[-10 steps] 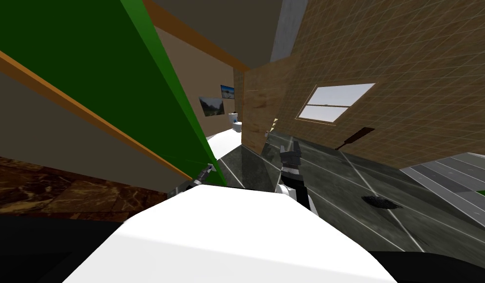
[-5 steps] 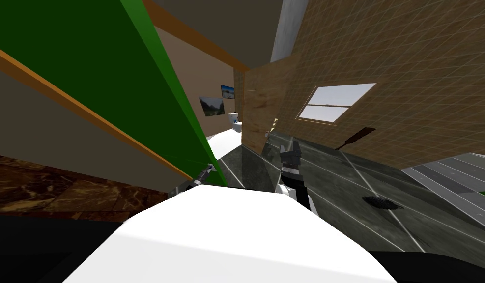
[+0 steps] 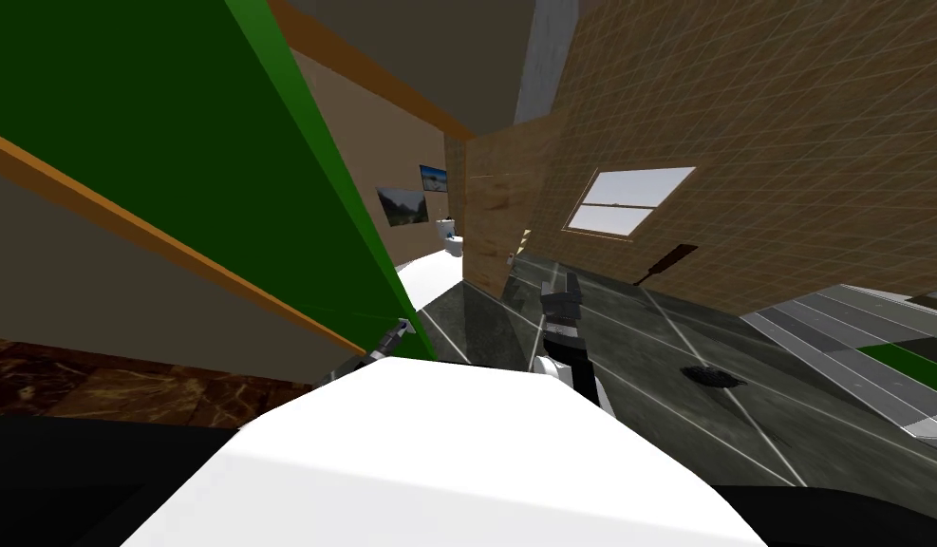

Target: Pull the door open

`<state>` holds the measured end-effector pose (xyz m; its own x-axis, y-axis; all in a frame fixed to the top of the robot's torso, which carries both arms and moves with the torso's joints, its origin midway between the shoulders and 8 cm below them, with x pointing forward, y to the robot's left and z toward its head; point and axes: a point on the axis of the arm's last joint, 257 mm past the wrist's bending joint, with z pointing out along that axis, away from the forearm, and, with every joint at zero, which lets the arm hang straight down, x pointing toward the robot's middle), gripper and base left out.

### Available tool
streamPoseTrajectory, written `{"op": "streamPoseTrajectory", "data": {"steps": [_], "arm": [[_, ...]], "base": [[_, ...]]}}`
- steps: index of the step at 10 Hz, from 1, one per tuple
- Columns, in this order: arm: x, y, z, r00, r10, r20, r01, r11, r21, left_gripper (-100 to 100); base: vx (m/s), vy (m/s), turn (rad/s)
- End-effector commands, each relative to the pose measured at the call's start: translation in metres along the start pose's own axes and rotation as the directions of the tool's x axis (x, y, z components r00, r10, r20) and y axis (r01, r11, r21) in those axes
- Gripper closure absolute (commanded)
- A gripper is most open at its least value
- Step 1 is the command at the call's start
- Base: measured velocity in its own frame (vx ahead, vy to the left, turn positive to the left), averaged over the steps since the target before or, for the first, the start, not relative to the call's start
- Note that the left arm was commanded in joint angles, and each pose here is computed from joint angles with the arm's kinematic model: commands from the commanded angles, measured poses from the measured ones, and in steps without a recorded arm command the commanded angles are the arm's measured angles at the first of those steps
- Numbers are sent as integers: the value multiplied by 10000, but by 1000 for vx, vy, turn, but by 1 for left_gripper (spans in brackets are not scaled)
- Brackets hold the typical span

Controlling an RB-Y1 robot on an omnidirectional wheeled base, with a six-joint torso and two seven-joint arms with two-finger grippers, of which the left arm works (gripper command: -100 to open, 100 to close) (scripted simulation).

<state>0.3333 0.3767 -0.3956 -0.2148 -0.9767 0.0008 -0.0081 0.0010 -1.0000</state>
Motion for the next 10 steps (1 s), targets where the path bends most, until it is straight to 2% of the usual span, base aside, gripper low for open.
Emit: {"op": "streamPoseTrajectory", "data": {"steps": [1, 4, 10], "arm": [[11, -21, -59, 10000, -12, -91, 13, 10000, 82, 100], [4, -23, -91, 9999, -9, -106, 10, 10000, 83, 100], [4, -23, -91, 9999, -9, -106, 10, 10000, 83, 100]], "base": [[12, 14, -51], [1, -1, -4], [0, 1, 2]]}}
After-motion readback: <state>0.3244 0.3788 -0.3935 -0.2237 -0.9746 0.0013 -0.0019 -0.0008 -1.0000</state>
